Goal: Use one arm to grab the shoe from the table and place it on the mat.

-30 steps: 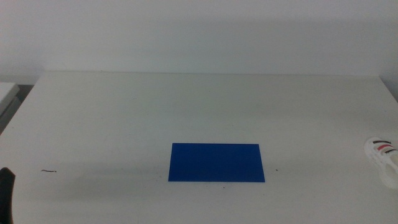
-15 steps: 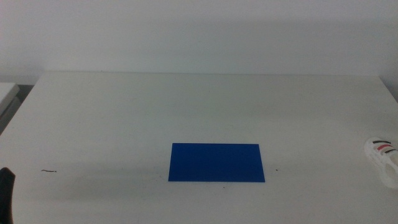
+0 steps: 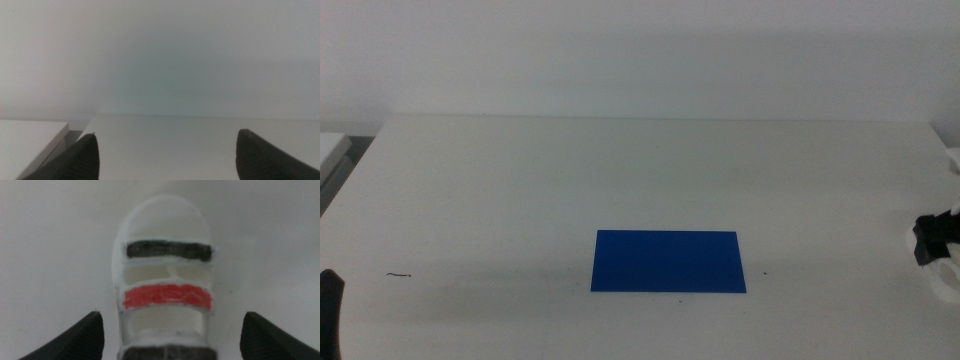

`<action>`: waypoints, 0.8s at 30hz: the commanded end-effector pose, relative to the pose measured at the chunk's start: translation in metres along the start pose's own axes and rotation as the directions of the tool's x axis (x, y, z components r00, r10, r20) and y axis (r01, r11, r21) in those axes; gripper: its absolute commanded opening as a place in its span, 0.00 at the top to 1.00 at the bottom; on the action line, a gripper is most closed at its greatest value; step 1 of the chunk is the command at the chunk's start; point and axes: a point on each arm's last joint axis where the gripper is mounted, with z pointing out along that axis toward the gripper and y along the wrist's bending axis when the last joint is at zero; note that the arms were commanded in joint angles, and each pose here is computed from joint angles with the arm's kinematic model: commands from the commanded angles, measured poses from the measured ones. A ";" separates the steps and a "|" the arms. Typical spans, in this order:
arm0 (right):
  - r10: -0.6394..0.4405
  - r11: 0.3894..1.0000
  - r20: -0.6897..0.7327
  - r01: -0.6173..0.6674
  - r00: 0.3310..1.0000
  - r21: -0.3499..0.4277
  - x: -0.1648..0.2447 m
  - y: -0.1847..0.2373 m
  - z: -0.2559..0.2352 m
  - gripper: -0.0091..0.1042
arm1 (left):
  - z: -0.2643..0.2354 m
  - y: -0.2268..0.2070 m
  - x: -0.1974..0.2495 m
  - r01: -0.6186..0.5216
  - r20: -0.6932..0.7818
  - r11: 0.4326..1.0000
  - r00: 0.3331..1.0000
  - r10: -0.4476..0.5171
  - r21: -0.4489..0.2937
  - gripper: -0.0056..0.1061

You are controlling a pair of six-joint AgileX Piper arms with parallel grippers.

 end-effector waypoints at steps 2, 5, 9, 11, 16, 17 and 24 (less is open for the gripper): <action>-0.004 1.000 -0.020 0.004 1.000 -0.001 -0.001 0.000 0.013 0.34 | 0.000 0.000 -0.001 0.001 0.015 1.000 1.000 -0.001 0.001 0.11; -0.012 1.000 -0.021 0.012 1.000 -0.005 -0.003 0.003 0.016 0.67 | 0.000 0.000 -0.001 0.001 0.015 1.000 1.000 -0.001 0.001 0.11; -0.030 0.999 0.006 0.030 1.000 0.015 -0.019 0.027 -0.007 0.94 | 0.000 0.000 -0.001 0.001 0.015 1.000 1.000 -0.001 0.001 0.11; -0.091 0.995 0.044 0.089 0.995 0.043 -0.034 0.054 -0.030 0.94 | 0.000 0.000 -0.001 0.001 0.015 1.000 1.000 -0.001 0.001 0.11; -0.352 0.935 0.203 0.353 0.914 0.030 -0.066 0.163 -0.074 0.94 | 0.000 0.000 -0.001 0.001 0.015 1.000 1.000 -0.001 0.001 0.11; -0.410 0.909 0.235 0.416 0.881 0.027 -0.069 0.187 -0.080 0.94 | 0.000 0.000 -0.001 0.001 0.015 1.000 1.000 -0.001 0.001 0.11; -0.738 0.648 0.248 0.761 0.627 0.004 -0.056 0.304 -0.084 0.94 | 0.000 0.000 -0.001 0.001 0.015 1.000 1.000 -0.001 0.001 0.11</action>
